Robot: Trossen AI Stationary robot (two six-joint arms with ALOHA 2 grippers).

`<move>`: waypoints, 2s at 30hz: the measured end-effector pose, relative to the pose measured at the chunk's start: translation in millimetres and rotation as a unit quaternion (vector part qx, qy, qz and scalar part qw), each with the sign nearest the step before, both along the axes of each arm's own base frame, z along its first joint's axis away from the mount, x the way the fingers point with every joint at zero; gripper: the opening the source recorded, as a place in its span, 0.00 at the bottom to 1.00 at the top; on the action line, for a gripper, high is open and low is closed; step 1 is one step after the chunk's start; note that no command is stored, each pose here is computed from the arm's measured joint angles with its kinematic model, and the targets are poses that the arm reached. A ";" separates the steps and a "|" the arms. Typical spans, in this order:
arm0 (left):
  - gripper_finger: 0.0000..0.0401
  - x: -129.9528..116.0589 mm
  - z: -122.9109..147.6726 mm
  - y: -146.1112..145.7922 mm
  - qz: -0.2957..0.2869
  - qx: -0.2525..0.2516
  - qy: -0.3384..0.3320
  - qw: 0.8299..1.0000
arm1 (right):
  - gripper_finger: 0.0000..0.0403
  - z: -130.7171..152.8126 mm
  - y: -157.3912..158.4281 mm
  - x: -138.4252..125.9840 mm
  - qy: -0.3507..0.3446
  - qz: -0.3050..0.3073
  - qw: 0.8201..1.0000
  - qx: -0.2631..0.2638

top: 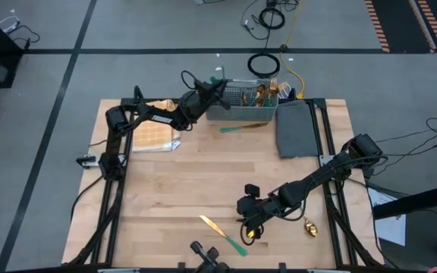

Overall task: Sort silverware
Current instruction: Put the knife into the middle left section of the dish rack

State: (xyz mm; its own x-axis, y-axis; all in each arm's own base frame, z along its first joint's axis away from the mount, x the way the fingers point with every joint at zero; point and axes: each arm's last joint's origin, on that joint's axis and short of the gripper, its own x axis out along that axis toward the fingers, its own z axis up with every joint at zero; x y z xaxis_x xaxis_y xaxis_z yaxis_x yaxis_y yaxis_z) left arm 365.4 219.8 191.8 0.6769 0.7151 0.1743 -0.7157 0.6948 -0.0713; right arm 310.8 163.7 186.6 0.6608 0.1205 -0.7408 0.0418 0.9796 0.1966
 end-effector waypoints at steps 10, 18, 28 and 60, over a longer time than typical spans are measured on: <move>0.30 1.4 1.9 -2.5 -0.013 0.009 0.003 1.000 | 0.45 -0.1 7.2 -3.9 0.003 0.004 1.000 0.011; 0.35 5.2 6.9 -11.8 -0.051 0.028 0.022 0.998 | 0.45 -0.1 11.3 -6.3 0.005 0.000 1.000 0.019; 0.32 9.4 77.4 -82.1 -0.190 0.033 0.142 0.971 | 0.45 -1.2 14.9 -9.9 0.015 -0.009 0.999 0.027; 0.00 47.0 31.5 -21.3 -0.223 -0.310 0.496 0.780 | 0.45 -2.5 18.2 -13.9 0.025 -0.012 0.999 0.024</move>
